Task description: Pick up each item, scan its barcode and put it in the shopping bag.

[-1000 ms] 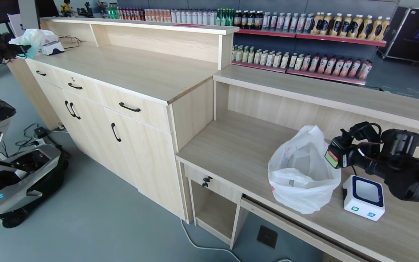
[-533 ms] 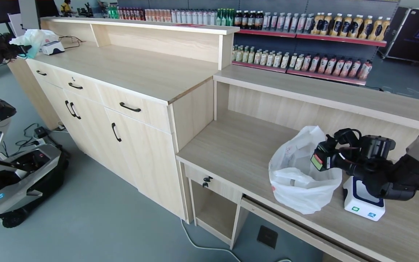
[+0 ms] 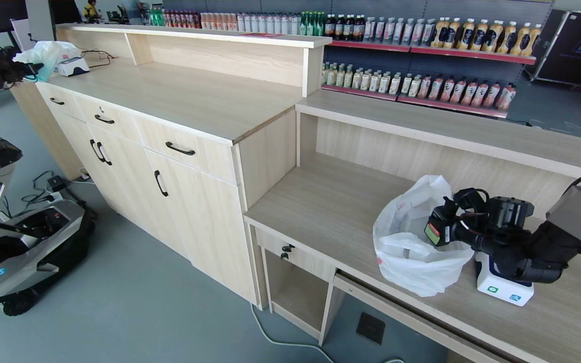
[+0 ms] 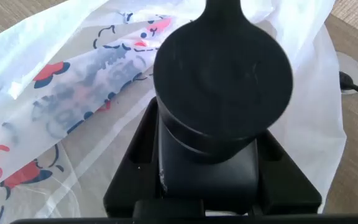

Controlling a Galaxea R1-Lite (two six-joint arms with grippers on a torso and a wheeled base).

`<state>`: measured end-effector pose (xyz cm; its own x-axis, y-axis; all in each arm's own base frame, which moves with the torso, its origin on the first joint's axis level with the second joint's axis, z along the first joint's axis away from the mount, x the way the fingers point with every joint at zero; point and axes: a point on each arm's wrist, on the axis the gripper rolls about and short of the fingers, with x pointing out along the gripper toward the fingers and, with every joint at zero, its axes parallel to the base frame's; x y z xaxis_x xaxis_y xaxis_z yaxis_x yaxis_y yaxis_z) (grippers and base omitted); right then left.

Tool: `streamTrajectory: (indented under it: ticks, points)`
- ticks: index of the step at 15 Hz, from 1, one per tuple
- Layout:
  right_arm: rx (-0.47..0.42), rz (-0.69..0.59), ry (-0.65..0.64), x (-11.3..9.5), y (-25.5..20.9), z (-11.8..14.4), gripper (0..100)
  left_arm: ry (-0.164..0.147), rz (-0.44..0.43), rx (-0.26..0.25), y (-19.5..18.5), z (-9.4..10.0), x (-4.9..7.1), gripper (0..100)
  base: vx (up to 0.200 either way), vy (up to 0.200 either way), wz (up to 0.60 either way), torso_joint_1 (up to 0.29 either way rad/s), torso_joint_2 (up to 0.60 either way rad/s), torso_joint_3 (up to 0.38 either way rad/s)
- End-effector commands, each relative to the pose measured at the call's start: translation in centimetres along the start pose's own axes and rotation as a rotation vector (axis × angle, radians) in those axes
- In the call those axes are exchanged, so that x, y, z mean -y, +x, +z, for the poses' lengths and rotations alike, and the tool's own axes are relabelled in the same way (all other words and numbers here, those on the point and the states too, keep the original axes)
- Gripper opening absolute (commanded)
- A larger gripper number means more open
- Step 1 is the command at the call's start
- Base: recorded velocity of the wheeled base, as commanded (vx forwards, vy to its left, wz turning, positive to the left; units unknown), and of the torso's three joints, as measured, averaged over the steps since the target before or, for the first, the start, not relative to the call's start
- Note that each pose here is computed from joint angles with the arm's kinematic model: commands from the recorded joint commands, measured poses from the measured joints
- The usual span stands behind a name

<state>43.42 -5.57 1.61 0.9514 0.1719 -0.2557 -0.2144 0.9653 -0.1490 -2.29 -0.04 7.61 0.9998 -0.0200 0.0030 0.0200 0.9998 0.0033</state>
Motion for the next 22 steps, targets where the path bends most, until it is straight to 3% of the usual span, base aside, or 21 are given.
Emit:
streamTrajectory:
  ticks: [1, 3, 4, 7, 10, 11, 12, 14, 16, 19, 22]
  points:
    - [-0.008, 0.004, 0.001, -0.1, 0.1, -0.3, 0, 0.0, 0.0, -0.001, 0.0, 0.0, 0.0, 100, 0.0, 0.0, 0.0, 0.0, 0.0, 0.0]
    - [-0.012, 0.006, 0.001, -0.2, 0.0, -0.5, 0, 0.0, 0.0, 0.0, 0.0, 0.0, 0.0, 100, 0.0, 0.0, 0.0, 0.0, 0.0, 0.0]
    - [-0.011, 0.004, 0.001, -0.1, 0.1, -0.5, 100, 0.0, 0.0, 0.0, 0.0, 0.0, 0.0, 100, 0.0, 0.0, 0.0, 0.0, 0.0, 0.0]
    - [0.005, 0.003, -0.003, -0.1, -0.3, 0.4, 100, 0.0, 0.0, 0.0, 0.0, 0.0, 0.0, 100, 0.0, 0.0, 0.0, 0.0, 0.0, 0.0]
    - [0.099, -0.01, -0.04, -0.2, -2.6, 5.1, 100, 0.0, 0.0, 0.0, 0.0, 0.0, 0.0, 100, 0.0, 0.0, 0.0, 0.0, 0.0, 0.0]
    - [0.18, -0.034, -0.067, -0.3, -6.7, 9.3, 100, 0.0, 0.0, 0.0, 0.0, 0.0, 0.0, 100, 0.0, 0.0, 0.0, 0.0, 0.0, 0.0]
    - [0.209, -0.058, -0.074, -0.3, -10.1, 11.1, 100, 0.0, 0.0, -0.001, 0.0, 0.0, 0.0, 100, 0.0, 0.0, 0.0, 0.0, 0.0, 0.0]
    - [0.203, -0.13, -0.091, -0.2, -16.9, 11.5, 100, 0.0, 0.0, -0.001, 0.0, 0.0, 0.0, 100, 0.0, 0.0, 0.0, 0.0, 0.0, 0.0]
    - [0.134, -0.213, -0.122, 0.8, -20.5, 10.8, 100, 0.0, 0.0, 0.0, 0.0, 0.0, 0.0, 100, 0.0, 0.0, -0.6, 0.002, 0.0, 0.005]
    - [-0.108, -0.397, -0.152, 4.8, -25.6, 8.0, 100, 0.0, 0.0, 0.0, 0.0, 0.0, 0.0, 100, 0.0, 0.0, -0.6, -0.146, 0.29, 0.147]
    - [-0.211, -0.518, -0.124, 7.3, -28.3, 6.0, 100, 0.0, 0.0, 0.0, 0.0, 0.0, 0.0, 100, 0.0, 0.0, -0.6, -0.186, 0.36, 0.175]
